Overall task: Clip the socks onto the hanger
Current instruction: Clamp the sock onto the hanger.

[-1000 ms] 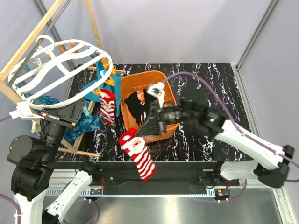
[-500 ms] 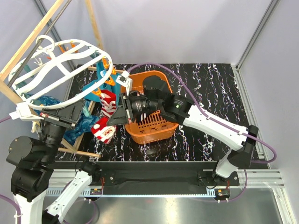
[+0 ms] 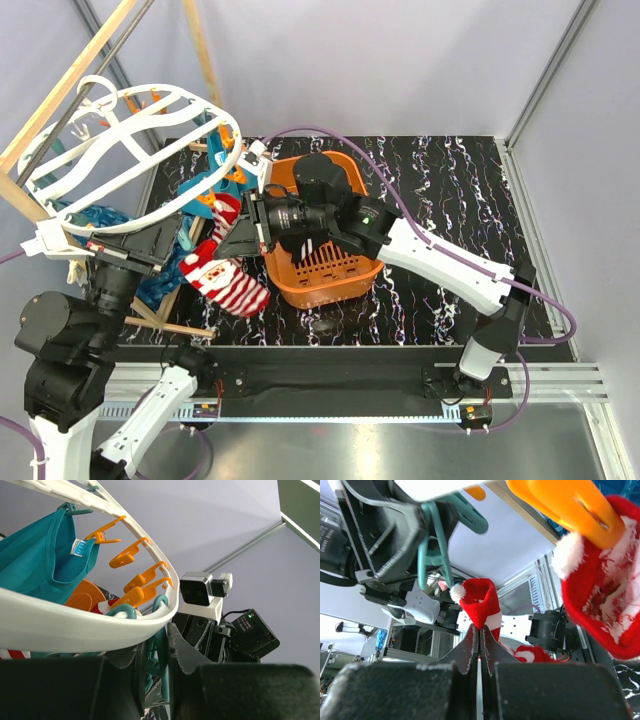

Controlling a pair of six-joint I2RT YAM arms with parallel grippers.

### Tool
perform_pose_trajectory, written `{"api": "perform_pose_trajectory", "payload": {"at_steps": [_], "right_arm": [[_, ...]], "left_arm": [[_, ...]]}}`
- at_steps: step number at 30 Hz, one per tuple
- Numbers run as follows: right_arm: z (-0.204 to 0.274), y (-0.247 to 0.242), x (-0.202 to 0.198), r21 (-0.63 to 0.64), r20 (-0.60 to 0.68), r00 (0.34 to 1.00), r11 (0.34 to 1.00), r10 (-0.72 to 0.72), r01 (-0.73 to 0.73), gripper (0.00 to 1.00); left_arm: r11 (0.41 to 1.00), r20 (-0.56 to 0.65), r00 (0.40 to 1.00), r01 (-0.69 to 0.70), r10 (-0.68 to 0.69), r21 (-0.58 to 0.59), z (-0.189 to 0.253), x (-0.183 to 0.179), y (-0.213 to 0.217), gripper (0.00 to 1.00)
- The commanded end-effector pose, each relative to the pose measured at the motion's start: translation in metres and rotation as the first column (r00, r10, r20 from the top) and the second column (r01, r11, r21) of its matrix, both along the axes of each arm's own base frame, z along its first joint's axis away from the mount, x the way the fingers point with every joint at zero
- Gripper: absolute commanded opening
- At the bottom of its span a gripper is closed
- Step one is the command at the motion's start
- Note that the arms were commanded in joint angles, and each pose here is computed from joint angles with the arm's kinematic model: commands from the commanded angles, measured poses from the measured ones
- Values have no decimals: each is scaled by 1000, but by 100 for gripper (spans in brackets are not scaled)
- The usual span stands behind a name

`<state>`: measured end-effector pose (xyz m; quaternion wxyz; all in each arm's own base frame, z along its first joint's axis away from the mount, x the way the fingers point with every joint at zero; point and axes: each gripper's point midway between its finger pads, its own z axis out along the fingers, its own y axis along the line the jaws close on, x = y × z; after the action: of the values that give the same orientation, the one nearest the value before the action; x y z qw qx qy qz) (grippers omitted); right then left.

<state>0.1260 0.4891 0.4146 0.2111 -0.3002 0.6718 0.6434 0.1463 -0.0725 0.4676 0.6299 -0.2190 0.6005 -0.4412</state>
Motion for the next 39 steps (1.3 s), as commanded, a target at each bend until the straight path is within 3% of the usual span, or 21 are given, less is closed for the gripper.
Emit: {"api": "perform_pose_trajectory", "payload": {"at_steps": [1, 26, 39], "right_arm": [[38, -1, -5, 96, 35, 999, 995, 7, -11, 0], [62, 8, -2, 153, 40, 999, 988, 23, -29, 0], [62, 2, -16, 176, -25, 996, 981, 90, -84, 0]], "left_arm": [[1000, 41, 999, 30, -29, -3, 7, -9, -2, 0], [999, 31, 999, 41, -41, 0, 5, -7, -5, 0], [1000, 36, 999, 29, -29, 2, 6, -10, -2, 0]]}}
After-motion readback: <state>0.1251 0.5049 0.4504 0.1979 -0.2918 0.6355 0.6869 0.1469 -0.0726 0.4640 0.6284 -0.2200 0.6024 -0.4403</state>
